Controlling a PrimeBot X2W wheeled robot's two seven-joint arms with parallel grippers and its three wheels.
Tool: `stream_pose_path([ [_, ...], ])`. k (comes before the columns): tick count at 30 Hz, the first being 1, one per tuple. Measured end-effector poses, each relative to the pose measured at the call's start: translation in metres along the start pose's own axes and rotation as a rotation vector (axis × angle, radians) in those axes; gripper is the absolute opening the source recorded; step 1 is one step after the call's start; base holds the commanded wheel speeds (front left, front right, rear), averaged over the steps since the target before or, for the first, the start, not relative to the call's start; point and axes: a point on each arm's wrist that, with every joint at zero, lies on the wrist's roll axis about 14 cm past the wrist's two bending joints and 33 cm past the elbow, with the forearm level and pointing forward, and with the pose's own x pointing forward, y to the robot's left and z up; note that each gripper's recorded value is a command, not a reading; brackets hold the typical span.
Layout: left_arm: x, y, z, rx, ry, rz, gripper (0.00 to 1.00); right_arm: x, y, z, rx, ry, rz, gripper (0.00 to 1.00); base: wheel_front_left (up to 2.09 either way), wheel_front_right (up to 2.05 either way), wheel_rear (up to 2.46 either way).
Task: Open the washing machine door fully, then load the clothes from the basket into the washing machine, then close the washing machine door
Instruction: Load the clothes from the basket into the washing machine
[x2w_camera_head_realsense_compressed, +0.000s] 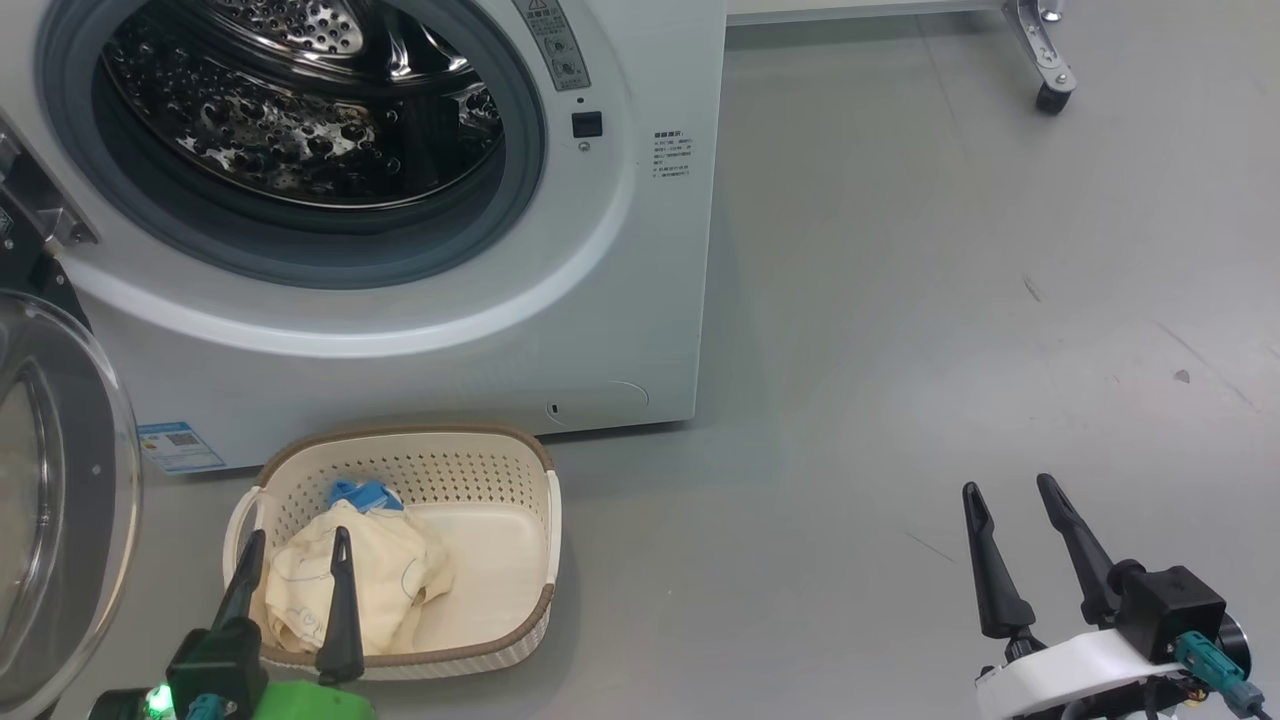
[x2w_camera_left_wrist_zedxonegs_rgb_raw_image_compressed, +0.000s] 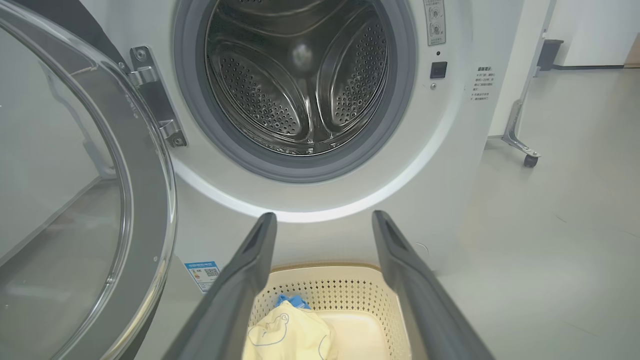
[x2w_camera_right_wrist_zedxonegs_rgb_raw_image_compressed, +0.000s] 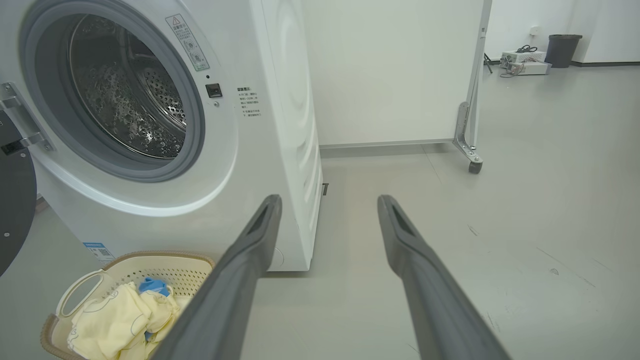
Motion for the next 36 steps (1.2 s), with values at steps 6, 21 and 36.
stream_pose_path([
  [6, 0.009, -0.010, -0.010, -0.004, 0.036, -0.030, 1.00, 0.005, -0.001, -0.002, 0.002, 0.006, 0.000, 1.00, 0.00, 0.00, 0.00],
  [21, 0.052, -0.020, -0.088, -0.047, 0.361, -0.041, 1.00, 0.039, -0.009, -0.013, -0.001, 0.032, 0.005, 1.00, 0.00, 0.00, 0.00],
  [36, 0.112, -0.008, -0.167, 0.080, 0.690, -0.030, 1.00, 0.079, -0.028, -0.038, -0.004, 0.072, -0.017, 1.00, 0.00, 0.00, 0.00],
])
